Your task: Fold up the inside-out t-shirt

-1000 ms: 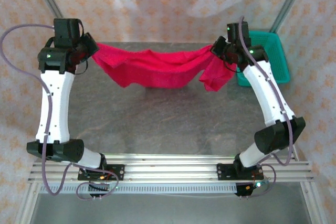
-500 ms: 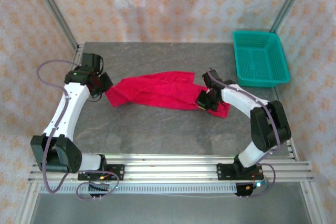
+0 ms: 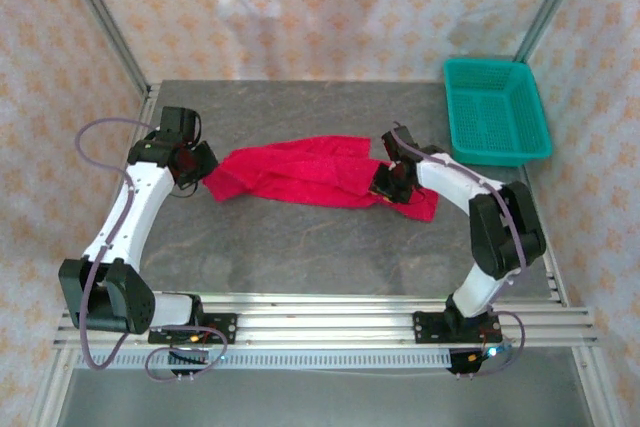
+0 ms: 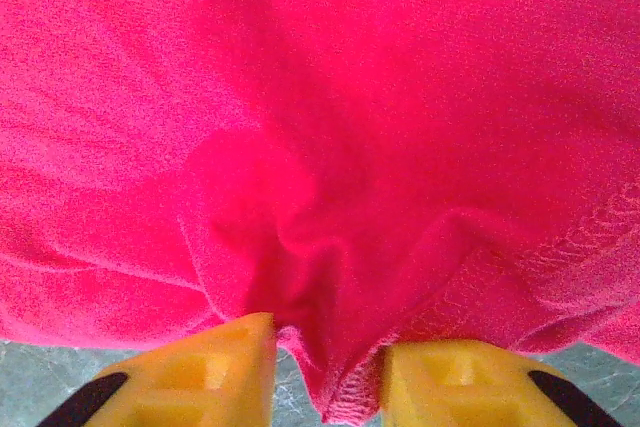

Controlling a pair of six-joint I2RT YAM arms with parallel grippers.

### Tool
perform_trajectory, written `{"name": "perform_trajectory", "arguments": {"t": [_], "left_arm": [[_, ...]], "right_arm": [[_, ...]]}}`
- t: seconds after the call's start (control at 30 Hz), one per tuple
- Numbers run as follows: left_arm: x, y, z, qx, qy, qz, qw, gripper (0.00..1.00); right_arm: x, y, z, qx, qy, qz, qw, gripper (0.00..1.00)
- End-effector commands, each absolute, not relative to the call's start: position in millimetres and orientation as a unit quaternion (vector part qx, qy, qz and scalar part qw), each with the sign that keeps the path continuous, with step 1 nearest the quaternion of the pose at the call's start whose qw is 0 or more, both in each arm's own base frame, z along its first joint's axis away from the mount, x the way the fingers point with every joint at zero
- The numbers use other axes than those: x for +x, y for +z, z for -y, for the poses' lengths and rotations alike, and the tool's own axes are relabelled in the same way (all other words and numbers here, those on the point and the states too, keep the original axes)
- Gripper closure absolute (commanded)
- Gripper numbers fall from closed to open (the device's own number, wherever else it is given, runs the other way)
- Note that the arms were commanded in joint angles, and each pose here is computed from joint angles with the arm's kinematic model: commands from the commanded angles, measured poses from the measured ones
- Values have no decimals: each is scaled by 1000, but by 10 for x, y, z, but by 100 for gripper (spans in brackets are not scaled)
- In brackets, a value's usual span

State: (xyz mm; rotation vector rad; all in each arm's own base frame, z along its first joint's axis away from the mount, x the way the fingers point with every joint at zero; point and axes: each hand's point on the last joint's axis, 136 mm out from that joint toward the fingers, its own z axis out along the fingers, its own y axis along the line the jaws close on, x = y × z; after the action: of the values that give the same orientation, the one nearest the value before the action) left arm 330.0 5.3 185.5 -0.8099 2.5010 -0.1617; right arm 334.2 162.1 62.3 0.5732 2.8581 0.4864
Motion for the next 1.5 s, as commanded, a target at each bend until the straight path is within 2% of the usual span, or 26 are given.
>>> {"name": "perform_trajectory", "arguments": {"t": [0.0, 0.03, 0.17, 0.33, 0.47, 0.7, 0.77, 0.87, 0.9, 1.0, 1.3, 1.4, 1.47], "left_arm": [[3381, 2034, -36, -293, -65, -912, 278, 100], [3385, 2040, -30, -292, -66, -913, 278, 100], [3395, 2063, -17, -289, -64, -913, 280, 100], [3412, 2075, 1, -286, -64, -914, 280, 100], [3418, 2084, 14, -285, -64, -914, 280, 100], [3404, 2106, 1, -284, -59, -915, 282, 100], [3400, 2101, 9, -283, -60, -915, 281, 100], [3387, 2113, -4, -282, -56, -915, 281, 100], [3380, 2119, -9, -282, -54, -916, 281, 100], [3373, 2209, -44, -284, -45, -914, 287, 100], [3449, 2790, -146, -264, -23, -905, 332, 100], [3510, 3112, -145, -262, -34, -894, 360, 100], [3550, 3507, -165, -262, -48, -879, 395, 100]], "right_arm": [[3376, 672, -1585, 181, 143, -968, 102, 58], [3360, 694, -1557, 179, 135, -969, 102, 53], [3305, 808, -1425, 172, 105, -973, 114, 50], [3282, 789, -1417, 169, 102, -974, 108, 53], [3287, 743, -1449, 168, 106, -975, 103, 62], [3302, 722, -1527, 168, 116, -974, 100, 60], [3308, 694, -1537, 167, 115, -974, 98, 71], [3327, 712, -1523, 169, 110, -974, 100, 100], [3333, 750, -1520, 168, 109, -974, 103, 100], [3361, 998, -1473, 162, 102, -974, 124, 100], [3537, 2329, -1292, 136, 114, -957, 230, 100], [3643, 2811, -1260, 132, 131, -941, 282, 100], [3760, 3261, -1151, 140, 138, -921, 335, 100]]}}
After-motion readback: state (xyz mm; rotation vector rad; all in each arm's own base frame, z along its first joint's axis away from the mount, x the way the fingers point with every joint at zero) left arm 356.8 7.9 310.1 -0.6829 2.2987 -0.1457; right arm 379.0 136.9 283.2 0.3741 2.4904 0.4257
